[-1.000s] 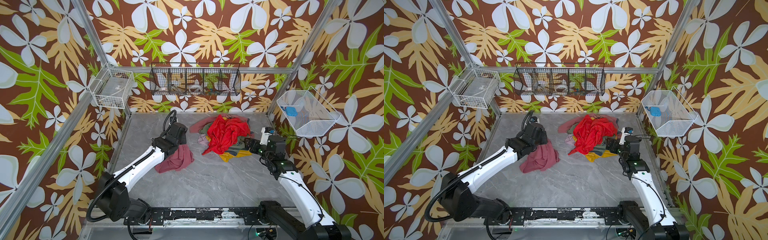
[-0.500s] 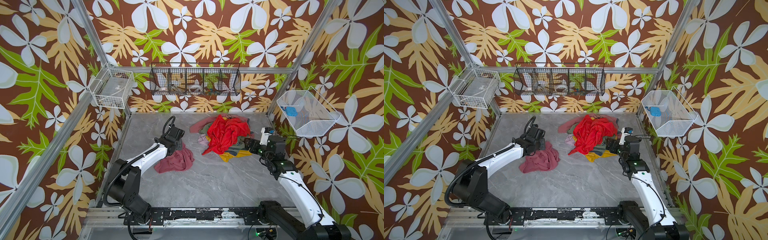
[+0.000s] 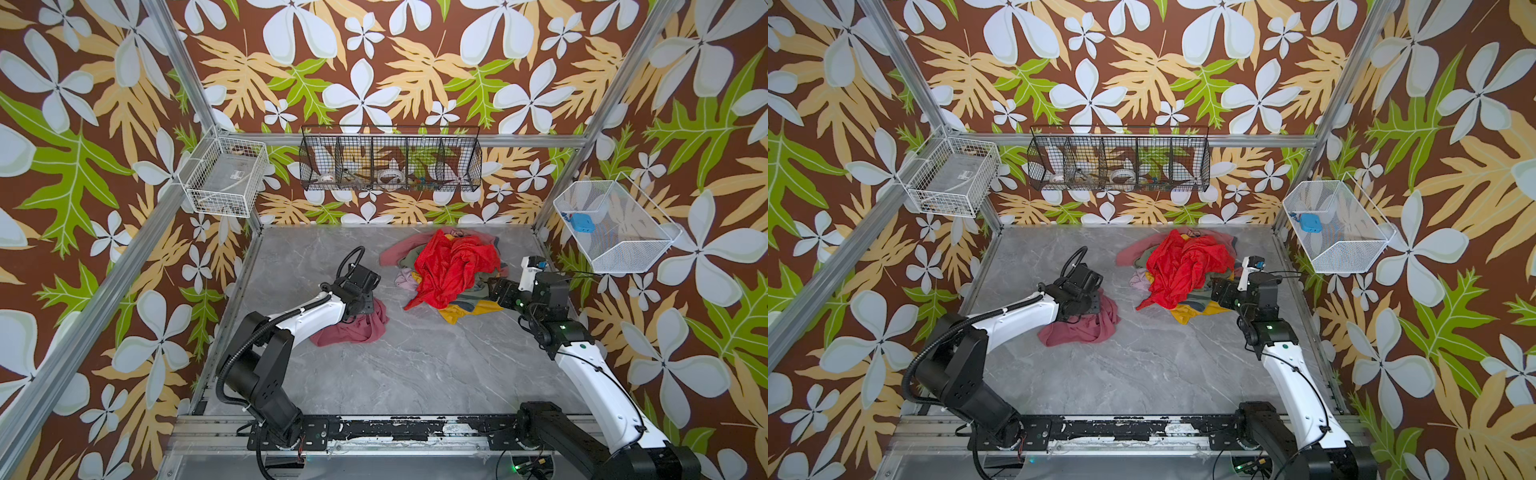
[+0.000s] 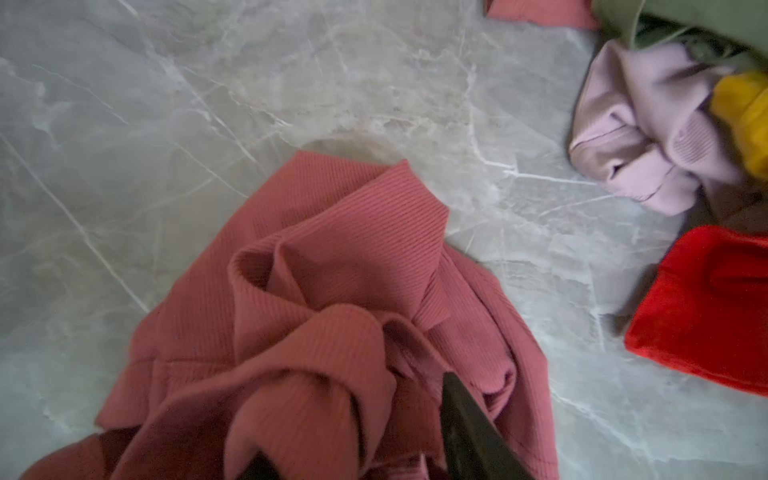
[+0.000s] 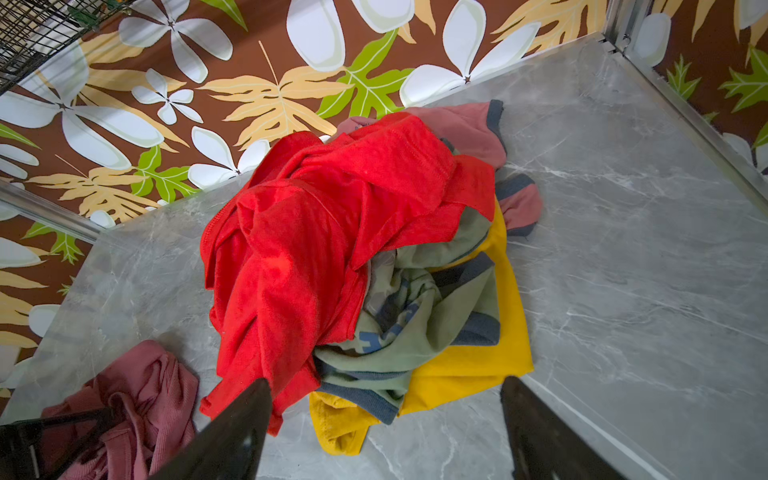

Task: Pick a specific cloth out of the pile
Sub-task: 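Lower the dusty-rose cloth onto the table beside the pile with the left gripper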

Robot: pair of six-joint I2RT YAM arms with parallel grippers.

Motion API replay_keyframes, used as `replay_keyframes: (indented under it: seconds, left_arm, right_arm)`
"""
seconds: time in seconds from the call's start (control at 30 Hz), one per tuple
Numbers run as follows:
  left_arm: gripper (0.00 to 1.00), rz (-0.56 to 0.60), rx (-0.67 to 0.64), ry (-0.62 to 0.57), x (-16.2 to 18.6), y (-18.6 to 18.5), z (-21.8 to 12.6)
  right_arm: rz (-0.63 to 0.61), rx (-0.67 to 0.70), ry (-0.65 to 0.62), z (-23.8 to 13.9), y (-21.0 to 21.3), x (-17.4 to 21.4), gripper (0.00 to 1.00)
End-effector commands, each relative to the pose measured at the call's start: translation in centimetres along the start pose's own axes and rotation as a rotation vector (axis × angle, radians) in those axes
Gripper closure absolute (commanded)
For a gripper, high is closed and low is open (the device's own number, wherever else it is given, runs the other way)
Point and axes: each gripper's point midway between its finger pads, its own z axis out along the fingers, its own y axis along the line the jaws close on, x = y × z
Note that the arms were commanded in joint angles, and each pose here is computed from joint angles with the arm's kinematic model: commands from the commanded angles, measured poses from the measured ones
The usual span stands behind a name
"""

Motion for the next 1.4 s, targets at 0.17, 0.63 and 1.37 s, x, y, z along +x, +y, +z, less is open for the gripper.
replay_keyframes:
  seconds: [0.17, 0.63, 1.37]
  left_arm:
    - [0.2, 0.043, 0.014, -0.082, -1.4, -1.8, -4.4]
    - [0.14, 0.168, -0.156, 0.087, 4.3, -4.0, 2.7]
    - [1.0, 0.146, -0.099, 0.088, 4.5, -1.4, 4.1]
  right_arm:
    - [-0.011, -0.007, 0.001, 0.4, 0.1, -0.1, 0.14]
    - [-0.048, 0.018, 0.011, -0.2, -0.2, -0.1, 0.13]
    - [-0.071, 0.031, 0.013, -0.4, -0.4, 0.0, 0.12]
